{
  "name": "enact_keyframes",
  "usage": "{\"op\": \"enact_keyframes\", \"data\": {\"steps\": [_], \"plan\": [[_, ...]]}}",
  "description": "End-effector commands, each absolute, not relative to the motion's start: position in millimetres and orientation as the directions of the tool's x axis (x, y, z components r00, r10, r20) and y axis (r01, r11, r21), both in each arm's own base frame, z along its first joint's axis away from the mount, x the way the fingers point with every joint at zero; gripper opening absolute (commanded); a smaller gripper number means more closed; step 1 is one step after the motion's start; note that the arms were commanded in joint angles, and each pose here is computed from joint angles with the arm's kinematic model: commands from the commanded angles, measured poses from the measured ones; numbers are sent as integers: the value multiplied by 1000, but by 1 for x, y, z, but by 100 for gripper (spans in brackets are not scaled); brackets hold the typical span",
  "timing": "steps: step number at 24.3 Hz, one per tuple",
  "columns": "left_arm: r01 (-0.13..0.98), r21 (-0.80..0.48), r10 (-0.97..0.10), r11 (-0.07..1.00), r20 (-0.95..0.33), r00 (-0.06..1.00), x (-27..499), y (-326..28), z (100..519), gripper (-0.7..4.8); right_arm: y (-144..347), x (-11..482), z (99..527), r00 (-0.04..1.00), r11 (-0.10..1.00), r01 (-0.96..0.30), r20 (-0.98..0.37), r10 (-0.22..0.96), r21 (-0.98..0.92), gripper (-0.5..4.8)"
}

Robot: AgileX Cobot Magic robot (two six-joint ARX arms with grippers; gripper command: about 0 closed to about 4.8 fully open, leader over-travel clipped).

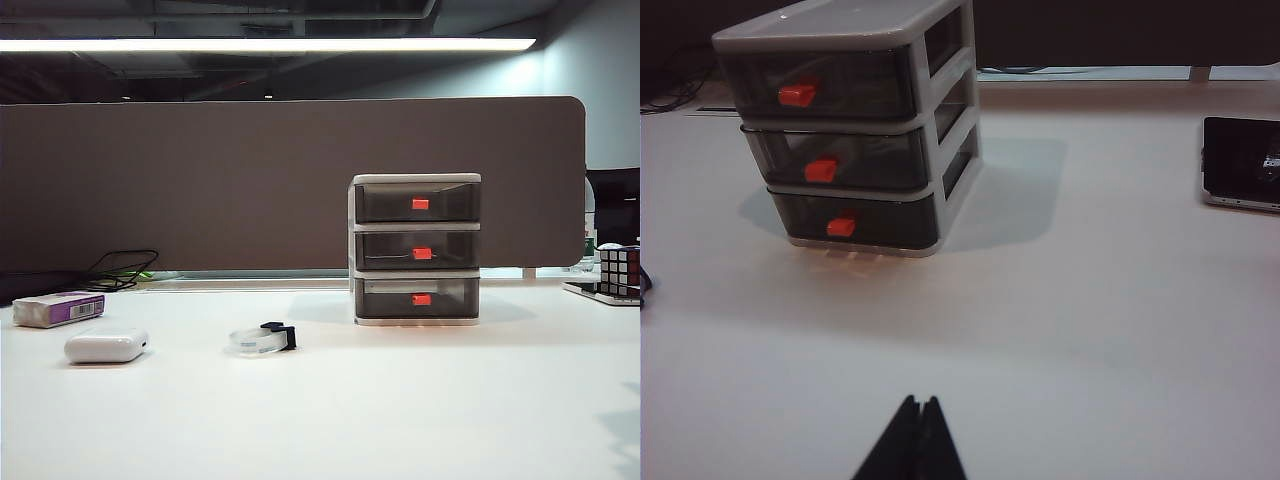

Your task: Open the second layer of the drawer on the table, pick up the transparent tape on the table and put it in, and finally close the drawer.

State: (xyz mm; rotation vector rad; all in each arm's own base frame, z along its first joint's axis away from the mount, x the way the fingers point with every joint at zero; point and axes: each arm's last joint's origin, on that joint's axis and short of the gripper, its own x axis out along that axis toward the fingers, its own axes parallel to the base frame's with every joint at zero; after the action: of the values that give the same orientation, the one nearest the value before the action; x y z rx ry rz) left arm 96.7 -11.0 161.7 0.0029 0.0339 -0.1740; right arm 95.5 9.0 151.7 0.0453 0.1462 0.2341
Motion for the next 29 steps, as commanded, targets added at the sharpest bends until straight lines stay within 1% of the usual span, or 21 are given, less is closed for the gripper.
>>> {"op": "enact_keyframes", "data": {"steps": [1, 10, 12, 14, 16, 17, 18, 20, 23, 27, 28, 29], "plan": [[175, -2, -175, 985, -23, 984, 97, -11, 163, -5, 9, 96, 152, 964, 972, -229, -128, 235, 59, -5], [177, -6, -177, 984, -7, 984, 97, -11, 165, -6, 9, 96, 152, 964, 972, -229, -128, 235, 59, -5], [177, -24, -177, 984, 2, 984, 97, -11, 166, -5, 9, 96, 152, 964, 972, -229, -128, 235, 59, -5], [196, -108, -196, 975, 12, 981, 97, -12, 167, -6, 9, 96, 152, 964, 972, -229, -125, 235, 59, -5], [268, -239, -269, 933, 33, 963, 96, -14, 169, -6, 9, 96, 152, 963, 970, -235, -120, 240, 60, -5], [337, -326, -338, 883, 54, 939, 95, -16, 171, -6, 10, 96, 153, 954, 959, -266, -115, 276, 97, -5], [365, -353, -369, 862, 60, 928, 95, -17, 171, -6, 11, 95, 153, 945, 947, -294, -111, 309, 132, -5], [425, -372, -435, 825, 61, 898, 94, -18, 172, -5, 13, 95, 154, 925, 920, -345, -101, 367, 188, -5], [509, -365, -526, 780, 59, 849, 93, -21, 172, -1, 15, 94, 154, 886, 877, -424, -95, 453, 226, -5], [517, -373, -546, 770, 34, 837, 92, -22, 169, 3, 16, 94, 154, 881, 872, -434, -94, 463, 227, -5], [559, -380, -599, 737, 16, 801, 91, -24, 167, 2, 16, 94, 154, 879, 868, -435, -94, 467, 239, -5], [575, -385, -621, 722, 6, 784, 91, -25, 166, 3, 16, 94, 154, 880, 866, -431, -94, 466, 256, -5]]}}
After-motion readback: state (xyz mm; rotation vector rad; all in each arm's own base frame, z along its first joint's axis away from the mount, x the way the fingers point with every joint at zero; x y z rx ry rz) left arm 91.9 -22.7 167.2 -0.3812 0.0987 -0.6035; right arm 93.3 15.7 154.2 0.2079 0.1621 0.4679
